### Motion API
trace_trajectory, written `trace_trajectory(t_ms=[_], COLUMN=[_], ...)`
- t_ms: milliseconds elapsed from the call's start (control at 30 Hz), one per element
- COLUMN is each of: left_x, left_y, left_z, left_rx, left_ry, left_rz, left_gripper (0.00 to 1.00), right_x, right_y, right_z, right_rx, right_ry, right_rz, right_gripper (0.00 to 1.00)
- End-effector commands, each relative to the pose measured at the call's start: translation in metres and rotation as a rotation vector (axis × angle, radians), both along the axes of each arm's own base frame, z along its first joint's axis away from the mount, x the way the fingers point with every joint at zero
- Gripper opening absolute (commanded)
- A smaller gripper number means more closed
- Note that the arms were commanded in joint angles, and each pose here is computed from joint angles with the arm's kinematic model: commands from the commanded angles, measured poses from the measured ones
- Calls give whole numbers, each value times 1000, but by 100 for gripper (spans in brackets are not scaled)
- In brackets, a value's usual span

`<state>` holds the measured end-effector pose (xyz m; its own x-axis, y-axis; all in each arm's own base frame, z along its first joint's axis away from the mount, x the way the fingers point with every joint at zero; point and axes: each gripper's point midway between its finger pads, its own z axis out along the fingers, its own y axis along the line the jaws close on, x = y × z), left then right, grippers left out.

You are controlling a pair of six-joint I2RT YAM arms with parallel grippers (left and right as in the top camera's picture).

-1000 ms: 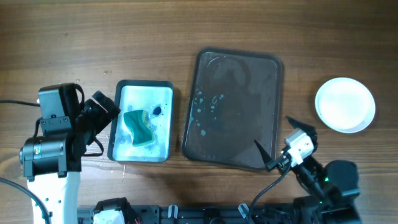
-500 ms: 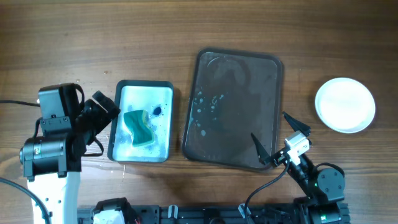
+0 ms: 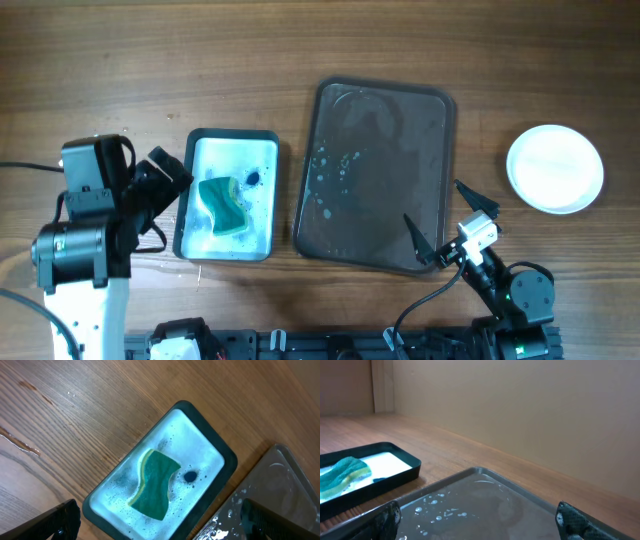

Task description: Clean dirty plates on tray and stack at the side

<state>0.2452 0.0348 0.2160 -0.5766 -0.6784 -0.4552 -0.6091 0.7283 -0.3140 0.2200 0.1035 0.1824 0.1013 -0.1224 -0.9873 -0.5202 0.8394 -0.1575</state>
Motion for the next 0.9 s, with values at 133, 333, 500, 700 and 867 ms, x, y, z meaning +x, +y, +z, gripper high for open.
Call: trace_trajectory(t_ms=[133,333,500,700,867], left_x=[6,-5,-14,-2,-1], left_y=[-21,-53,-59,-62,-64], left_z=[45,48,8,-33,-56], left_rx=[130,245,247,236,217], left_ry=[-506,-949,-1027,-998,-927], left_rz=[-224,-399,-410,-417,-430], left_gripper=[100,100,100,100,100], right_x=[1,1,1,1,1], right_y=[-2,-2,-2,-2,-2], right_z=[0,0,0,0,0], right_rx=[18,17,17,17,17], right_ry=[-2,-2,-2,-2,-2], right_rz=[-14,-14,-14,-14,-14], right_gripper=[100,100,100,100,100])
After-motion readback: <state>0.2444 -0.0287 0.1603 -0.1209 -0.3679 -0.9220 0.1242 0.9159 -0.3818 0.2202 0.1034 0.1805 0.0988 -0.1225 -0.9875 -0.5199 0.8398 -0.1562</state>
